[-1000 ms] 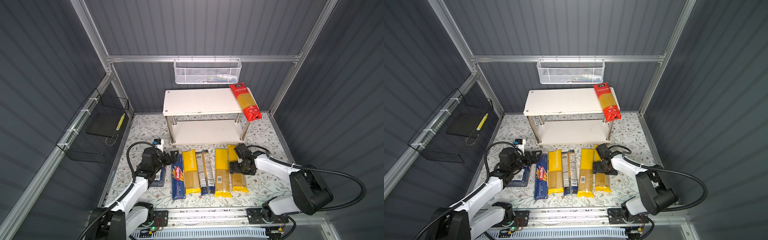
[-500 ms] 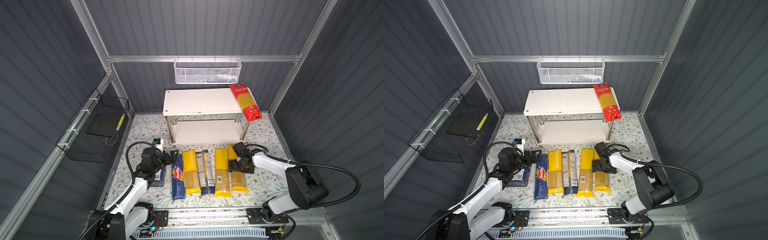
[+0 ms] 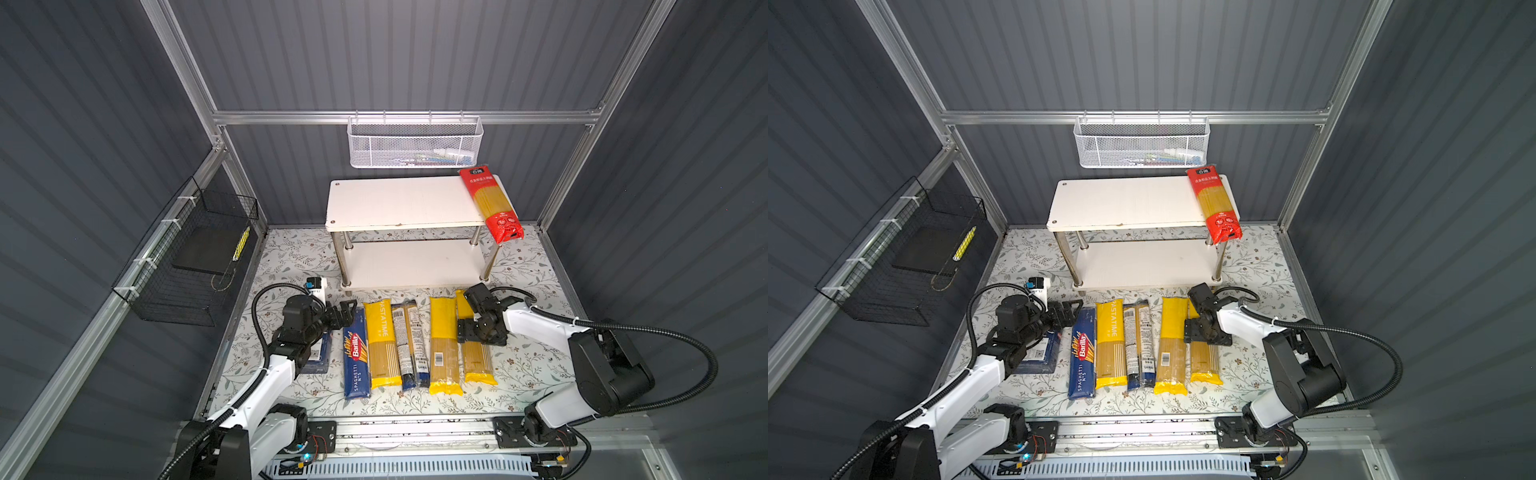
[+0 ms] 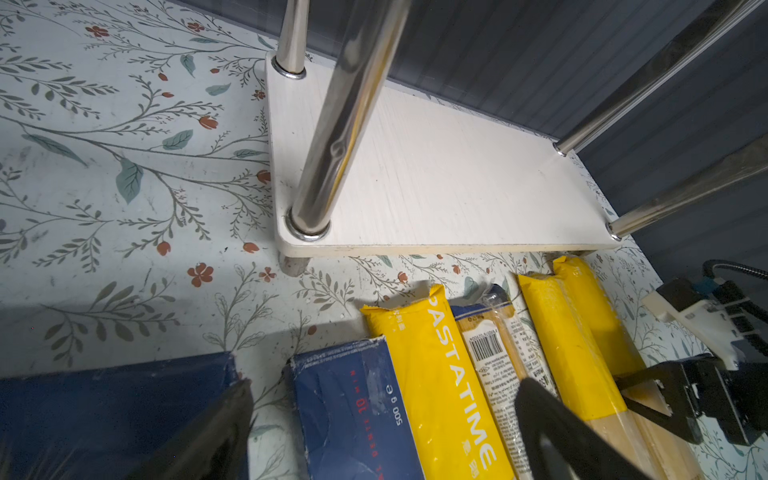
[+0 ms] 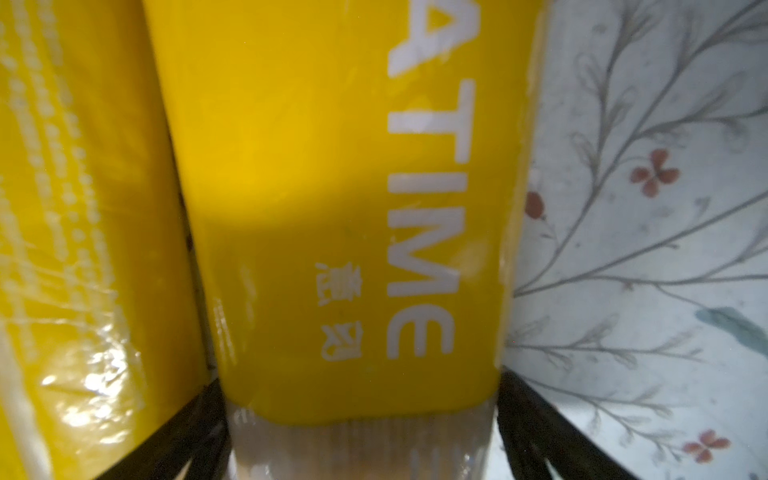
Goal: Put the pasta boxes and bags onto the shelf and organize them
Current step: 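Close the right gripper on the yellow PASTATIME bag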
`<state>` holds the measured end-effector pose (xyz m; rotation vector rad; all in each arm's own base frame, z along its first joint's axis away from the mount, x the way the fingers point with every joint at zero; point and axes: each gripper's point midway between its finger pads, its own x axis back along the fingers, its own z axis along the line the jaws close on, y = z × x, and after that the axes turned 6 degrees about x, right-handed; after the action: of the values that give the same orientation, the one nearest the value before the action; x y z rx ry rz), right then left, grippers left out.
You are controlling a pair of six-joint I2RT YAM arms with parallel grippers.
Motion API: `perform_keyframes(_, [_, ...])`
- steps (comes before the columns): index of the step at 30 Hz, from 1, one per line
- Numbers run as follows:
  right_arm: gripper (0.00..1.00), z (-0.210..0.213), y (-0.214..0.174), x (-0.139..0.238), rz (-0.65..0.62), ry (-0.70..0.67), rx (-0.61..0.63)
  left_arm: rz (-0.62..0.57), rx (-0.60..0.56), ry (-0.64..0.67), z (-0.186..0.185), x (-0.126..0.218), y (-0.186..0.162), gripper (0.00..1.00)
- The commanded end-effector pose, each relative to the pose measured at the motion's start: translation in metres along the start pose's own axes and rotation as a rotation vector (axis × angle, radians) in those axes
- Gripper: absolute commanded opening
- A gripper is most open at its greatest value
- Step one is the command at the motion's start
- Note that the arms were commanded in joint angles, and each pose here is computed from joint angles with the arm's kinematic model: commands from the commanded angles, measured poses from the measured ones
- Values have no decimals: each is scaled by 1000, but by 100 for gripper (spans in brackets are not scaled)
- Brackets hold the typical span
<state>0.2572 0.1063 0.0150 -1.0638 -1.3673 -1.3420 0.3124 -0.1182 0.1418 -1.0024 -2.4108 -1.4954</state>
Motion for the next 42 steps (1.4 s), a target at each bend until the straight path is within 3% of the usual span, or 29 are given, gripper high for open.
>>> perform_keyframes(1, [92, -4, -9, -4, 18, -19, -9, 17, -18, -6, 0, -2, -6, 99])
perform_keyframes(20, [73, -4, -7, 5, -27, -1, -21, 13, -19, -22, -3, -1, -5, 99])
perform_keyframes(42, [61, -3, -16, 0, -26, 16, -51, 2, -23, -15, -4, 2, -2, 99])
